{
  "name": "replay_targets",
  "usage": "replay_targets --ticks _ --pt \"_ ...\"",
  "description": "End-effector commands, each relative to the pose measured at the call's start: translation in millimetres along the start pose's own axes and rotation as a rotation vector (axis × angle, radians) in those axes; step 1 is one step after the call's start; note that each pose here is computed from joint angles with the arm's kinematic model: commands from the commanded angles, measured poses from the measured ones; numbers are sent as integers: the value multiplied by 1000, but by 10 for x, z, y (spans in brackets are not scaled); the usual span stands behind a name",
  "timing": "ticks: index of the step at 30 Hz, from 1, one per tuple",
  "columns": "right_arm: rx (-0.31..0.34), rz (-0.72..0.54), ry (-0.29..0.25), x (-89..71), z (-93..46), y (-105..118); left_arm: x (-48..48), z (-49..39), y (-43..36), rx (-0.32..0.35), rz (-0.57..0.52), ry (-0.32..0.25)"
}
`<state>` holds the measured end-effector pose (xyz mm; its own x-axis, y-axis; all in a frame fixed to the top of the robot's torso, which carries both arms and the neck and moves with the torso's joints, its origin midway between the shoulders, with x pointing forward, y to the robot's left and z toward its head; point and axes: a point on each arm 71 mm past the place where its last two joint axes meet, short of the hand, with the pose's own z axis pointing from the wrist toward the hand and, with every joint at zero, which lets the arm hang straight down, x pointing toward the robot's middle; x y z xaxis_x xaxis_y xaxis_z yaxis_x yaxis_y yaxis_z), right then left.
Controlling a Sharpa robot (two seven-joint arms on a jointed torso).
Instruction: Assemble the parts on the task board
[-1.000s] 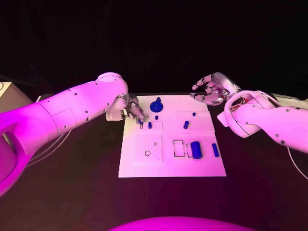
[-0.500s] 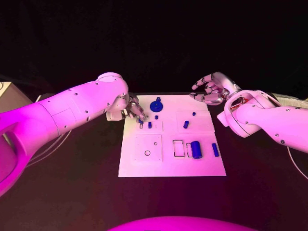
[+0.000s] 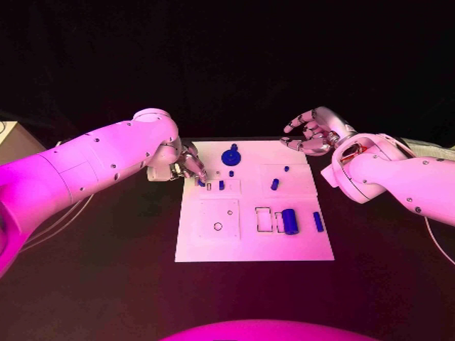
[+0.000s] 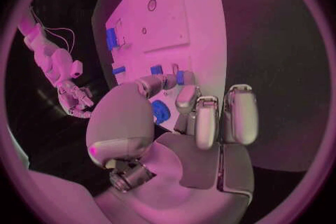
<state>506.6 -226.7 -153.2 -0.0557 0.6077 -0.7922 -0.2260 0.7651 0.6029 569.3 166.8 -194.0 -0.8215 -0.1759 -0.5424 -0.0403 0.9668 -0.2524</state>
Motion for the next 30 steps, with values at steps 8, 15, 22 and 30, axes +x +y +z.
replay_targets --ticks 8,15,22,30 --pt "-12 -9 11 14 1 16 44 -36 -87 38 26 102" --pt "-14 -9 13 21 4 24 15 -14 -149 38 30 53" --pt "-15 -9 13 24 4 28 -3 -6 -180 36 43 18" --pt "-15 -9 14 27 5 31 -5 4 -217 36 61 0"
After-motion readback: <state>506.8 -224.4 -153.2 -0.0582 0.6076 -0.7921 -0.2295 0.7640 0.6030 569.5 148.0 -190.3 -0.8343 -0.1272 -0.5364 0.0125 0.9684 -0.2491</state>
